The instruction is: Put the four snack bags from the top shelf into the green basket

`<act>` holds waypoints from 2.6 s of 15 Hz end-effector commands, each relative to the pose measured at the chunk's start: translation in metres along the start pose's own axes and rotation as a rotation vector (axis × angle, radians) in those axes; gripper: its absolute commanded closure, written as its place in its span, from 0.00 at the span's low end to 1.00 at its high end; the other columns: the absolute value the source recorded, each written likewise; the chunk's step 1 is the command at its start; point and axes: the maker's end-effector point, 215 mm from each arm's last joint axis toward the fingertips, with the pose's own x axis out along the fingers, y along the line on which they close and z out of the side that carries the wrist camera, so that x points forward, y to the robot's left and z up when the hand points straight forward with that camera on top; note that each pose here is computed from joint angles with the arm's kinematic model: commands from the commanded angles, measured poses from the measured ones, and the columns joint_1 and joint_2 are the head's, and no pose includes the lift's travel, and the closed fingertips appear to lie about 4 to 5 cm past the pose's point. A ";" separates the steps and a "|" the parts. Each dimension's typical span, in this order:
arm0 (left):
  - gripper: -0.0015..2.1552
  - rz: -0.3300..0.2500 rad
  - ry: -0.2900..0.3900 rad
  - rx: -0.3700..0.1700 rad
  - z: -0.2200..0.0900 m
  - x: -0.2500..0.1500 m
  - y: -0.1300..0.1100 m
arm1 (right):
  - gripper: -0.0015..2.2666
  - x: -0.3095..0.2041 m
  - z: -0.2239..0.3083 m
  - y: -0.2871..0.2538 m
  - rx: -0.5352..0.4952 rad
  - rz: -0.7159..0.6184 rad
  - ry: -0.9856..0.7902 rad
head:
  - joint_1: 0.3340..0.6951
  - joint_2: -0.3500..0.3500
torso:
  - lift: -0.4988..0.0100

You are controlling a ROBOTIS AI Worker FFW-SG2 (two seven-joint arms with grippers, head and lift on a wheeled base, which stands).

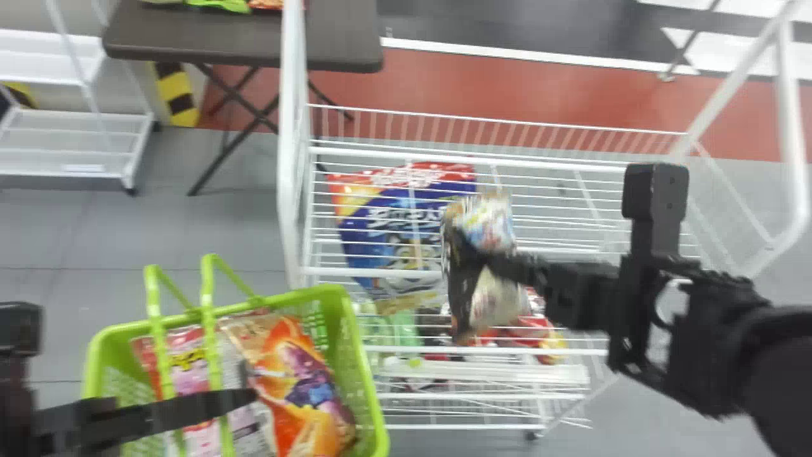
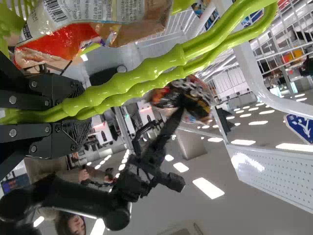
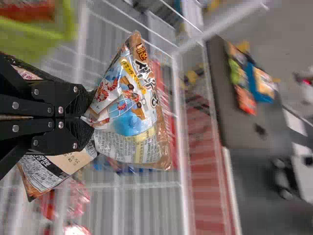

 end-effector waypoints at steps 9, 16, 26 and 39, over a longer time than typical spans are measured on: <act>1.00 -0.054 0.033 -0.017 -0.002 0.020 -0.012 | 1.00 0.068 -0.091 0.173 -0.090 0.403 0.318 | 1.00 0.86 | 0.98; 1.00 -0.123 0.044 -0.081 -0.004 0.030 -0.028 | 1.00 0.120 -0.099 0.226 -0.101 0.480 0.335 | 1.00 1.00 | 0.98; 1.00 -0.100 0.025 -0.087 0.004 0.022 -0.019 | 0.00 0.071 -0.072 0.191 -0.104 0.431 0.288 | 1.00 1.00 | 0.98; 1.00 -0.077 -0.002 -0.095 0.005 0.009 -0.006 | 0.01 0.019 0.060 -0.073 -0.119 -0.224 -0.385 | 1.00 0.41 | 0.98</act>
